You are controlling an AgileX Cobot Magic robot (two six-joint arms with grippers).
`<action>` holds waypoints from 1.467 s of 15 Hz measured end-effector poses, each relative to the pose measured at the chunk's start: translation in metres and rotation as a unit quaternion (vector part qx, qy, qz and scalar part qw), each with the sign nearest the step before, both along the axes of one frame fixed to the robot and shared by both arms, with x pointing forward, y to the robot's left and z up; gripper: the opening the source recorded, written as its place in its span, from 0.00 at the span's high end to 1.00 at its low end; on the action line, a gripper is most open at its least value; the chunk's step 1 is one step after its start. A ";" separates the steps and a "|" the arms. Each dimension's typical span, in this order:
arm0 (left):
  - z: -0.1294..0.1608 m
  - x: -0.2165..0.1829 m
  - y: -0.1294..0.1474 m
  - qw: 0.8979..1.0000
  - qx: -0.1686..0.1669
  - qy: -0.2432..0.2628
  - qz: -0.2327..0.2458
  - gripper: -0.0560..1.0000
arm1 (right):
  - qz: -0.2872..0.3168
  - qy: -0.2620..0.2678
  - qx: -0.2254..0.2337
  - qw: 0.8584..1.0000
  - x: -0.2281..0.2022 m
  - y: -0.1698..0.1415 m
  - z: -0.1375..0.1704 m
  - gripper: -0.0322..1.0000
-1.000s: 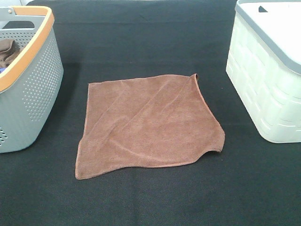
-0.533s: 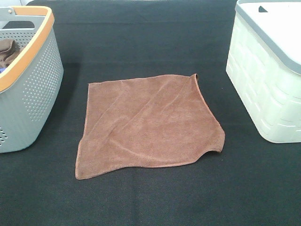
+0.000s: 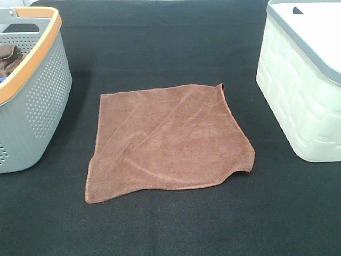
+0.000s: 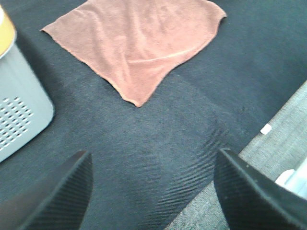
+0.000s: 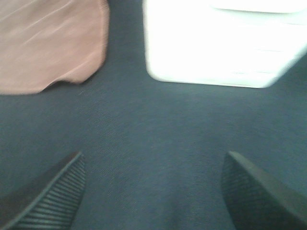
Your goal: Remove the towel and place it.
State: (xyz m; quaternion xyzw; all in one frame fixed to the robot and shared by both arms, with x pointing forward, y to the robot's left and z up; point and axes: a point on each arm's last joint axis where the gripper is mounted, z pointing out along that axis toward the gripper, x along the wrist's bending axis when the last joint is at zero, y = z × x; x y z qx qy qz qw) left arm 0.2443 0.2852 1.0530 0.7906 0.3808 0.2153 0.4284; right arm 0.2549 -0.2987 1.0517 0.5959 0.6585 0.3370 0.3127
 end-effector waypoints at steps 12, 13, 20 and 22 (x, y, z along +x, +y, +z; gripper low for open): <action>0.000 -0.011 0.005 0.966 -0.013 -0.057 0.254 0.30 | -0.064 -0.073 0.004 0.995 -0.022 -0.002 0.001 0.25; 0.000 -0.011 0.005 0.964 -0.013 -0.057 0.259 0.30 | -0.064 -0.073 0.004 0.995 -0.022 -0.002 0.001 0.25; 0.000 -0.011 0.005 0.964 -0.013 -0.057 0.258 0.30 | -0.034 -0.073 0.001 0.997 -0.022 0.003 0.001 0.25; 0.000 -0.011 0.005 0.967 -0.013 -0.057 0.248 0.30 | -0.033 -0.073 0.000 0.997 -0.022 0.003 0.001 0.25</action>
